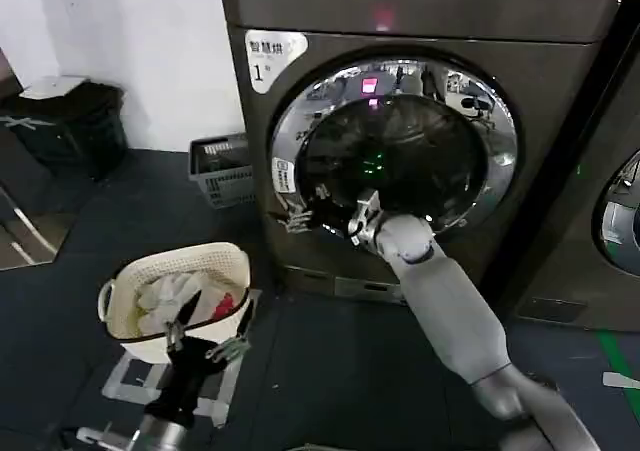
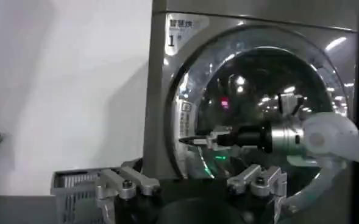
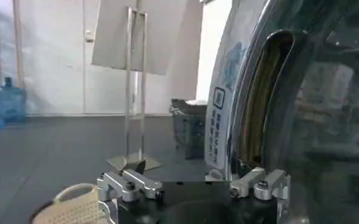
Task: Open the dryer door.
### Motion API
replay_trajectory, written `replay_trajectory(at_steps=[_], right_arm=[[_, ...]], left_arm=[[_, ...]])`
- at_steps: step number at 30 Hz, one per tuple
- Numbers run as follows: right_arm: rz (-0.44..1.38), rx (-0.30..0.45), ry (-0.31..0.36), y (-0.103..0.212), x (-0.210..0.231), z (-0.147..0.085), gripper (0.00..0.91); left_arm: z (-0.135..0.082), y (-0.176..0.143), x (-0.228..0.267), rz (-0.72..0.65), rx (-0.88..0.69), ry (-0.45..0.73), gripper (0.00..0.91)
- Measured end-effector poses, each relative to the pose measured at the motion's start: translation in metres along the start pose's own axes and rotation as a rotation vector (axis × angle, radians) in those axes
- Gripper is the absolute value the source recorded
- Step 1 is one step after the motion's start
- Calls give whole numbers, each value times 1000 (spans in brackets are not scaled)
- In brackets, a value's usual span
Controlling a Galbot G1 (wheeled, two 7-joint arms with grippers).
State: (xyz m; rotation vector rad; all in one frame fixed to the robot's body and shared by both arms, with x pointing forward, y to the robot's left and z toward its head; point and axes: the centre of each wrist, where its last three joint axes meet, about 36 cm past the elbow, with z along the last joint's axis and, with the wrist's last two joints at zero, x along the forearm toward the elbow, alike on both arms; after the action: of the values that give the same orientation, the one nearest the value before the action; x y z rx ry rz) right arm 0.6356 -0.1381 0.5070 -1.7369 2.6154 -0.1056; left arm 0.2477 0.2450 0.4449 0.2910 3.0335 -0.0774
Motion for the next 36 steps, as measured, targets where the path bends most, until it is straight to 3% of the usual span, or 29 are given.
replay_trajectory(at_steps=[4, 17, 36], right_arm=[[-70, -10, -7, 2, 11, 1, 907], [-230, 81, -77, 17, 65, 2, 907], [-405, 15, -115, 19, 102, 14, 907]], left_arm=[[-6, 5, -3, -14, -21, 23, 907], [-12, 36, -9, -30, -47, -42, 907], [-8, 70, -12, -77, -34, -75, 907]])
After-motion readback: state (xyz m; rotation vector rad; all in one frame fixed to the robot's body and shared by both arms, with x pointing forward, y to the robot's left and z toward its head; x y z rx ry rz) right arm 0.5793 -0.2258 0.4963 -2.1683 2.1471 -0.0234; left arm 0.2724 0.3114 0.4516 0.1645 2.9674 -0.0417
